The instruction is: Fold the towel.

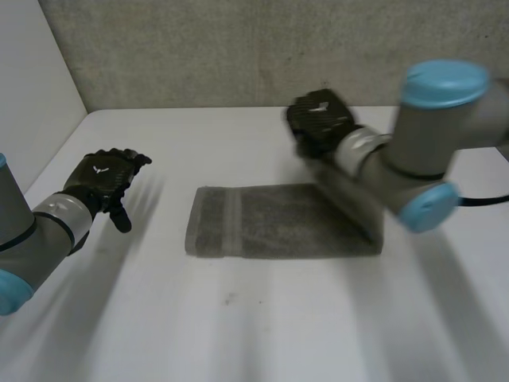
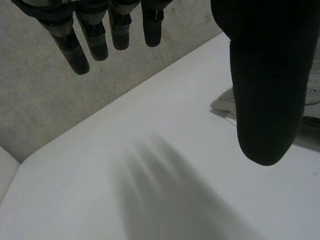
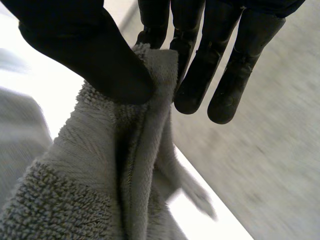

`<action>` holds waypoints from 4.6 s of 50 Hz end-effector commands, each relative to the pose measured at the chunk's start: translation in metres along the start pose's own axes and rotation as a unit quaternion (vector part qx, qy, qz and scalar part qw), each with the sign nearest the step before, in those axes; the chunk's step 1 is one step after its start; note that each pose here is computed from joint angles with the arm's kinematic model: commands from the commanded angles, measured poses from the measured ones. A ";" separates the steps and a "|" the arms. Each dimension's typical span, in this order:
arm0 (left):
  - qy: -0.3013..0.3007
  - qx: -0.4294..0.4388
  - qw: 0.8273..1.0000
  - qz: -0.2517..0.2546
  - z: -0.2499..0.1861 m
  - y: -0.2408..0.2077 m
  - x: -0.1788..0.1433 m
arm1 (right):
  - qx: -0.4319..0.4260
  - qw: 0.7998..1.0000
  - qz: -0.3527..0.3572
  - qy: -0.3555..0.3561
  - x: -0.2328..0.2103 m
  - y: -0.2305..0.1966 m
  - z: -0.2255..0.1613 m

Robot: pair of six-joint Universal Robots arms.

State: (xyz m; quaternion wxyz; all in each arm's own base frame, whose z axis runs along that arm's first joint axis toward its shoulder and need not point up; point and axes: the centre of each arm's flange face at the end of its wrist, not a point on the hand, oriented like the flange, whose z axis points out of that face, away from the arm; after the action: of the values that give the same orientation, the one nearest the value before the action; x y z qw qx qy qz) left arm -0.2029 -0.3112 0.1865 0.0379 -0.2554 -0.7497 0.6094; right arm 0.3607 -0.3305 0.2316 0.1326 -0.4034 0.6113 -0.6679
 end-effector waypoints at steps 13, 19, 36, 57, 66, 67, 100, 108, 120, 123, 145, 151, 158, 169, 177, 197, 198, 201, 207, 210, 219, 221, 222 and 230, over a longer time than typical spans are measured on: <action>0.000 -0.002 1.000 -0.002 0.000 0.001 0.000 | 0.002 0.972 0.076 -0.223 -0.191 0.030 0.004; 0.000 -0.002 1.000 -0.002 0.000 0.001 0.000 | -0.046 0.967 0.078 -0.238 -0.193 0.037 -0.006; 0.040 0.036 0.998 -0.029 -0.002 -0.015 0.032 | -0.094 0.984 0.120 -0.087 -0.046 0.020 -0.046; 0.138 0.028 0.982 -0.129 0.036 -0.007 0.105 | -0.151 0.984 0.092 -0.035 -0.037 0.093 -0.082; 0.163 0.014 0.971 -0.172 0.040 -0.004 0.117 | -0.152 0.985 0.072 -0.037 -0.042 0.104 -0.081; 0.172 0.015 0.969 -0.177 0.040 -0.006 0.119 | -0.153 0.985 0.072 -0.036 -0.041 0.105 -0.081; -0.037 -0.005 0.994 -0.100 0.079 0.018 0.086 | -0.162 0.986 0.033 0.002 -0.034 0.113 -0.083; -0.018 -0.019 0.995 -0.095 0.059 0.020 0.094 | -0.155 0.987 0.028 0.010 -0.031 0.110 -0.084; 0.009 0.001 0.995 -0.095 0.024 -0.006 0.095 | -0.113 0.991 -0.057 0.053 -0.008 0.084 -0.080; 0.000 0.013 0.995 -0.098 0.017 -0.017 0.087 | -0.081 0.987 -0.129 0.059 0.000 0.064 -0.069; -0.058 0.003 0.991 -0.124 0.002 -0.009 0.012 | -0.022 0.934 -0.212 -0.286 -0.193 0.042 -0.055; -0.049 0.012 0.991 -0.122 0.002 -0.015 0.016 | -0.010 0.969 -0.097 -0.225 -0.149 0.005 -0.052; -0.024 0.036 0.992 -0.117 0.003 -0.032 0.034 | 0.021 0.989 0.029 -0.143 -0.093 -0.021 -0.058; 0.066 0.058 0.989 -0.122 -0.002 -0.050 0.106 | -0.038 0.983 0.181 -0.010 -0.020 0.004 -0.065; 0.112 0.010 0.980 -0.161 -0.006 -0.034 0.149 | -0.084 0.967 0.239 0.005 -0.007 0.027 -0.060; 0.009 -0.069 0.991 -0.117 -0.003 0.022 0.126 | -0.173 0.950 0.232 -0.115 -0.065 0.076 -0.022; 0.008 -0.067 0.993 -0.101 -0.001 0.026 0.126 | -0.173 0.953 0.219 -0.120 -0.068 0.080 -0.020; 0.005 -0.061 0.995 -0.073 0.002 0.030 0.123 | -0.175 0.958 0.191 -0.119 -0.071 0.088 -0.016; 0.006 -0.071 0.996 -0.054 0.002 0.040 0.122 | -0.165 0.964 0.169 -0.119 -0.068 0.085 -0.011; 0.006 -0.063 0.996 -0.056 0.001 0.034 0.120 | -0.151 0.967 0.167 -0.115 -0.062 0.070 -0.012; 0.005 0.020 0.997 -0.070 -0.015 -0.026 0.108 | -0.064 0.983 0.147 -0.091 -0.035 -0.002 -0.024; 0.003 0.041 0.996 -0.073 -0.020 -0.041 0.103 | -0.041 0.985 0.147 -0.082 -0.028 -0.019 -0.028; 0.002 0.062 0.995 -0.076 -0.026 -0.055 0.099 | -0.023 0.986 0.150 -0.068 -0.019 -0.032 -0.033; -0.037 0.135 0.986 -0.090 -0.053 -0.109 0.058 | 0.030 0.988 0.142 0.047 0.016 -0.074 -0.066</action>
State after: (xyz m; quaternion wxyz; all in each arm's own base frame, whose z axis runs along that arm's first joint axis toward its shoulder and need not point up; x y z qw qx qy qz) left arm -0.2904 -0.2516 0.2483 0.1062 -0.1825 -0.7052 0.6768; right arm 0.3492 -0.2824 0.2837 0.2488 -0.3274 0.6574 -0.6315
